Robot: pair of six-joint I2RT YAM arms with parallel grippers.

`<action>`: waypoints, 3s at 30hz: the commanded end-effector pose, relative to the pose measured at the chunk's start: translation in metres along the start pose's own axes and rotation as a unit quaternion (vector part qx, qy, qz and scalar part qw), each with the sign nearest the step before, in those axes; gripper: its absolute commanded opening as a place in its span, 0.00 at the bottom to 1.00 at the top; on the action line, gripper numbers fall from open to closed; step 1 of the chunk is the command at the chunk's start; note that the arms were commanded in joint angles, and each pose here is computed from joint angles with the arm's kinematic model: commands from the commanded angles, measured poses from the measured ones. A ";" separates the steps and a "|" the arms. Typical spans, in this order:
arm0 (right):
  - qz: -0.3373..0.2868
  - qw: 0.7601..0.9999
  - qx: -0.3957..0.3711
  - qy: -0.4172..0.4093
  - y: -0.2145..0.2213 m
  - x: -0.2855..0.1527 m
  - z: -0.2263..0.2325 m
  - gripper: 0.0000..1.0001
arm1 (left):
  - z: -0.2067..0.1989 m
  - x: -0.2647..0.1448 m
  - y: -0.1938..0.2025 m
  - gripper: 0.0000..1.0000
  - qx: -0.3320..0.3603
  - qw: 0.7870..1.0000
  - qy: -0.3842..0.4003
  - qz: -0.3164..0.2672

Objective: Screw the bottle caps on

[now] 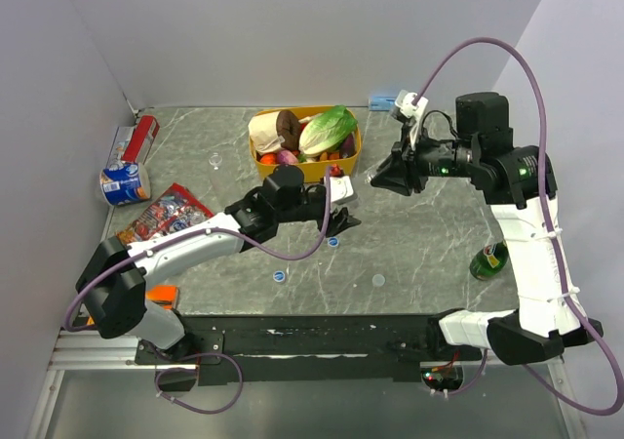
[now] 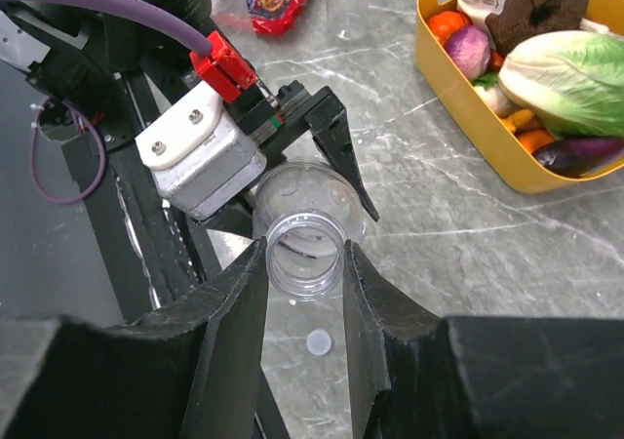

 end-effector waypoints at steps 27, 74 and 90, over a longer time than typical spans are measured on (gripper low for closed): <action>0.278 0.893 -0.350 -0.042 0.240 0.071 -0.063 0.70 | 0.019 -0.063 -0.031 0.01 -0.063 0.989 -0.116 -0.064; 0.338 0.889 -0.295 -0.096 0.301 0.121 -0.072 0.51 | 0.026 -0.062 -0.014 0.08 -0.094 0.985 -0.132 -0.053; 0.327 0.898 -0.282 -0.080 0.287 0.118 -0.072 0.35 | 0.027 -0.061 -0.012 0.08 -0.093 0.985 -0.134 -0.051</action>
Point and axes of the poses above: each gripper's point midway between its finger pads, its own x axis out along the fingers, its own z axis along the line the jaws close on, y = z × x, the point moved 8 cm from there along -x, back along the fingers, and after that the axes turned 13 degrees about x, right-handed, at the moved point
